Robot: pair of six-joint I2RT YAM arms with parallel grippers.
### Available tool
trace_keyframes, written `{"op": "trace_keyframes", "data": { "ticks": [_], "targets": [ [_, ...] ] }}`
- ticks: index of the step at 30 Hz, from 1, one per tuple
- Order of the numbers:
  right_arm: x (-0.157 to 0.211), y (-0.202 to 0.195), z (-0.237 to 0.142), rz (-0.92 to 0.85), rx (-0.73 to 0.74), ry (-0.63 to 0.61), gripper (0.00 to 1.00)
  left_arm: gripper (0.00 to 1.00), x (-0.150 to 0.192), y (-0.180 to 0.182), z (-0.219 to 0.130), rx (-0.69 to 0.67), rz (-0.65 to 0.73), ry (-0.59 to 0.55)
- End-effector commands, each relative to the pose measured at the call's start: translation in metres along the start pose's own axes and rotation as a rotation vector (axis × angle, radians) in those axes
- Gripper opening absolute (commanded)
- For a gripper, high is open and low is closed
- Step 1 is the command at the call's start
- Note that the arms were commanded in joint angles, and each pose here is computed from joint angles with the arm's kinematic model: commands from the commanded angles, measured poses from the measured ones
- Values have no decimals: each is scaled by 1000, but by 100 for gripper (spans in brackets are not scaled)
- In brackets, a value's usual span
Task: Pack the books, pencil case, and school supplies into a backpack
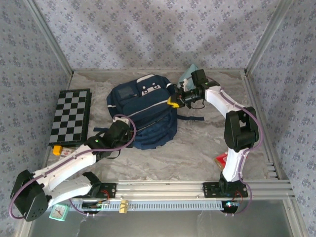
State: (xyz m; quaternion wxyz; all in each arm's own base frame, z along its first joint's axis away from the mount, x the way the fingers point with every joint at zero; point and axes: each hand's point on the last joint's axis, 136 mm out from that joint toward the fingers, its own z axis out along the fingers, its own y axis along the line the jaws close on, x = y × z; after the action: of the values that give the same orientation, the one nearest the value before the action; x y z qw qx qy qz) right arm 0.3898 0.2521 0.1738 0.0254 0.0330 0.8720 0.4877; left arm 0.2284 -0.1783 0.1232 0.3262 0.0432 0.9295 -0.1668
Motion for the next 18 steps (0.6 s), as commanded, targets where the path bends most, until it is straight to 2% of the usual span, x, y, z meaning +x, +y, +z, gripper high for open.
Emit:
{"op": "trace_keyframes", "data": {
  "ticks": [1, 4, 6, 9, 13, 18],
  "targets": [
    [-13, 22, -15, -98, -24, -88, 28, 0, -4, -12, -5, 62, 22, -11],
    [7, 30, -7, -73, -25, -88, 53, 0, -11, -23, -3, 94, 24, -30],
    [17, 35, -2, -46, -47, -108, 59, 0, -16, -26, -2, 95, 30, -29],
    [34, 44, 8, -27, -61, -125, 64, 0, -19, -33, 0, 105, 51, -26],
    [51, 49, 21, -15, -5, -171, 69, 0, -23, -34, 2, 93, 67, -30],
    [60, 48, 41, 40, -14, -222, 69, 0, -26, -36, 3, 98, 70, -35]
  ]
}}
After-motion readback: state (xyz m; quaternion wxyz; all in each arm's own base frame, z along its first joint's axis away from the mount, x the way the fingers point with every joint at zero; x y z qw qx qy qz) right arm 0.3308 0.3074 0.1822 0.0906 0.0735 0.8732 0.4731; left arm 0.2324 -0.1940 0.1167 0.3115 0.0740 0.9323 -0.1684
